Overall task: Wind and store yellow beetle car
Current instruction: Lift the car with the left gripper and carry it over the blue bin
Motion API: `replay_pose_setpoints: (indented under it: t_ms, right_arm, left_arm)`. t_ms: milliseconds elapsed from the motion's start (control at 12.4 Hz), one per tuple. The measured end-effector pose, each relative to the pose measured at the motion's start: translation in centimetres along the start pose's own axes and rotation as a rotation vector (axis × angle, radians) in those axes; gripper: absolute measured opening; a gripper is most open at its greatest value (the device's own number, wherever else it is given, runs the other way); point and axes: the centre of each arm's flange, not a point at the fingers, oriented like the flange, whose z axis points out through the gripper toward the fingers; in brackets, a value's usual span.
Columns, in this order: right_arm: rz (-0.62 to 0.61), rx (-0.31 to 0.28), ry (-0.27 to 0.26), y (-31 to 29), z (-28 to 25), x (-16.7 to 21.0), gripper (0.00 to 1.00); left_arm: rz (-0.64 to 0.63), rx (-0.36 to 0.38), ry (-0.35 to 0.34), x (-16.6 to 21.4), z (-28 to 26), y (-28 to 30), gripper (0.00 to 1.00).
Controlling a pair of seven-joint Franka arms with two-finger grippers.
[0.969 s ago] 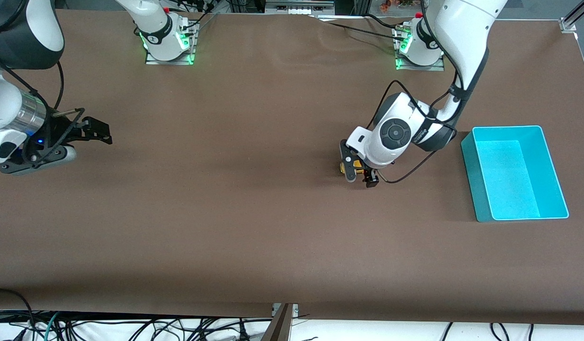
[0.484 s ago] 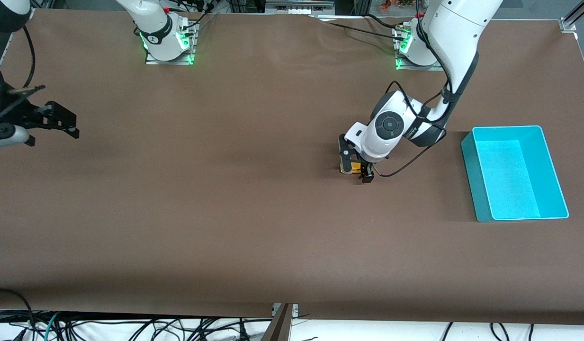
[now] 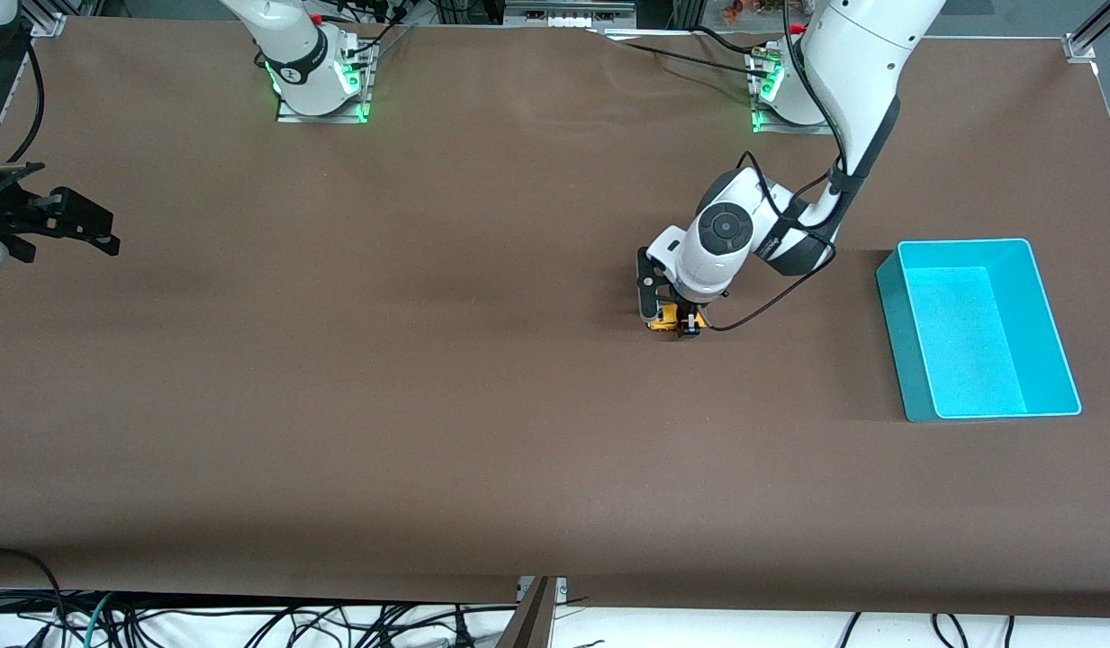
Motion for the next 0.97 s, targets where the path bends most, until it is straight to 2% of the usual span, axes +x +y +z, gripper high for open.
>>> replay_pose_setpoints:
  t_ms: [81,323,565,726,969]
  right_arm:
    - [0.013,0.001,-0.006,-0.1,0.1,-0.1,1.0]
    - [0.042,-0.001,-0.018,1.2,0.3,-0.3,1.0]
    - [0.054,-0.002,-0.026,1.8,0.7,-0.3,1.0]
    - [0.056,-0.001,-0.03,1.7,0.9,-0.3,1.0]
    - [0.063,-0.001,-0.035,1.7,1.2,-0.1,1.0]
  left_arm:
    - [-0.001,0.002,0.001,0.0,-0.1,-0.1,0.45]
    - [-0.025,0.003,-0.017,-1.2,-1.7,-1.2,0.45]
    - [-0.112,-0.061,-0.115,-5.7,-8.0,-4.0,0.45]
    - [-0.178,-0.115,-0.169,-10.4,-12.4,-5.9,0.45]
    - [-0.224,-0.187,-0.173,-22.2,-16.9,-9.8,0.45]
